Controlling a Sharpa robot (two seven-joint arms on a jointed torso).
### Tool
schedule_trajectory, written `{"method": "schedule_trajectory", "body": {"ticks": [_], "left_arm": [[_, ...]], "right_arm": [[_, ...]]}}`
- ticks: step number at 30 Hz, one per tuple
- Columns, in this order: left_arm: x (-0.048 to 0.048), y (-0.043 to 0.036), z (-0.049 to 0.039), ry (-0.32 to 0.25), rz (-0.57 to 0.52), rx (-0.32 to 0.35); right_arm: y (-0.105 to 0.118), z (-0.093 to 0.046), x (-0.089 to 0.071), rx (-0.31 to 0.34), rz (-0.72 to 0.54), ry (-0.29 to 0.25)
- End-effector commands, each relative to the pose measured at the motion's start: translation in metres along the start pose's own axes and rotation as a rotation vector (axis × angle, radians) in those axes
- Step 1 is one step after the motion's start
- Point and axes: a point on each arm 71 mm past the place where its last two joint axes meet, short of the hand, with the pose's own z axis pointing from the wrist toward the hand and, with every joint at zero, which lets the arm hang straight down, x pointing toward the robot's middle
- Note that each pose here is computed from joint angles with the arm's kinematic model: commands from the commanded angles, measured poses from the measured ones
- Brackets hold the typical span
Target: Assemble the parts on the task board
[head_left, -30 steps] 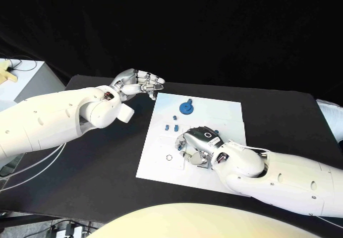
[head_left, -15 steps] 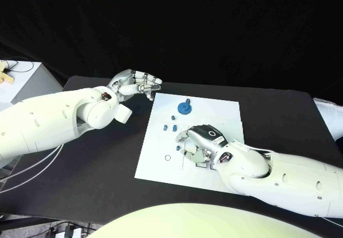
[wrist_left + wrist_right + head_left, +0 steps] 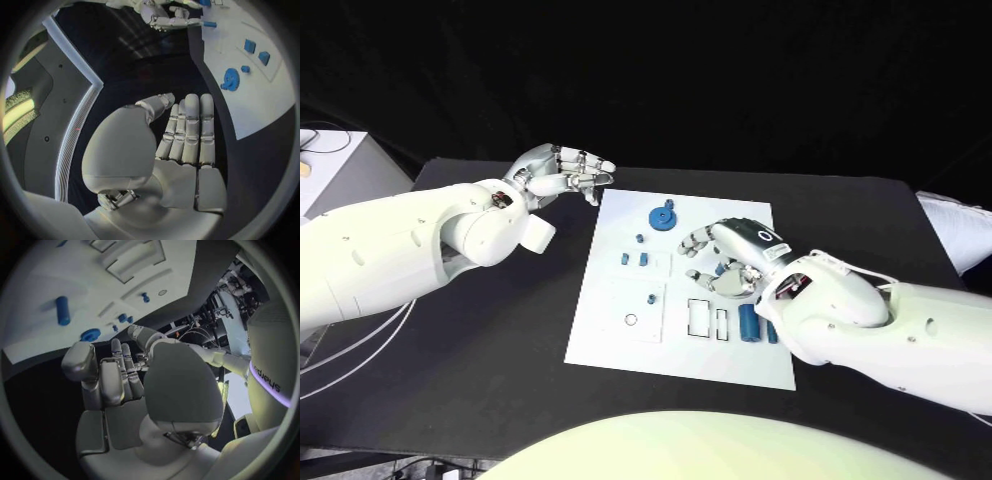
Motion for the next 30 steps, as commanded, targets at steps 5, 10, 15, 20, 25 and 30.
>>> {"method": "schedule_trajectory", "body": {"ticks": [5,10,15,20,25,30], "left_arm": [[0.0029,-0.0005,0.0009,0.016,-0.011,0.007],[0.0033,-0.0006,0.0012,0.015,-0.011,0.009],[0.0023,-0.0003,0.001,0.012,-0.01,0.006],[0.0019,-0.0001,0.0008,0.01,-0.009,0.005],[0.0015,-0.0001,0.0005,0.01,-0.009,0.004],[0.0016,-0.0001,0.0004,0.01,-0.009,0.004]], "right_arm": [[-0.034,0.004,-0.023,0.062,-0.063,0.164],[-0.052,0.008,-0.026,0.099,-0.102,0.213],[-0.056,0.009,-0.022,0.106,-0.112,0.249],[-0.058,0.009,-0.016,0.114,-0.125,0.292],[-0.059,0.009,-0.012,0.12,-0.142,0.296],[-0.057,0.009,-0.01,0.108,-0.143,0.276]]}}
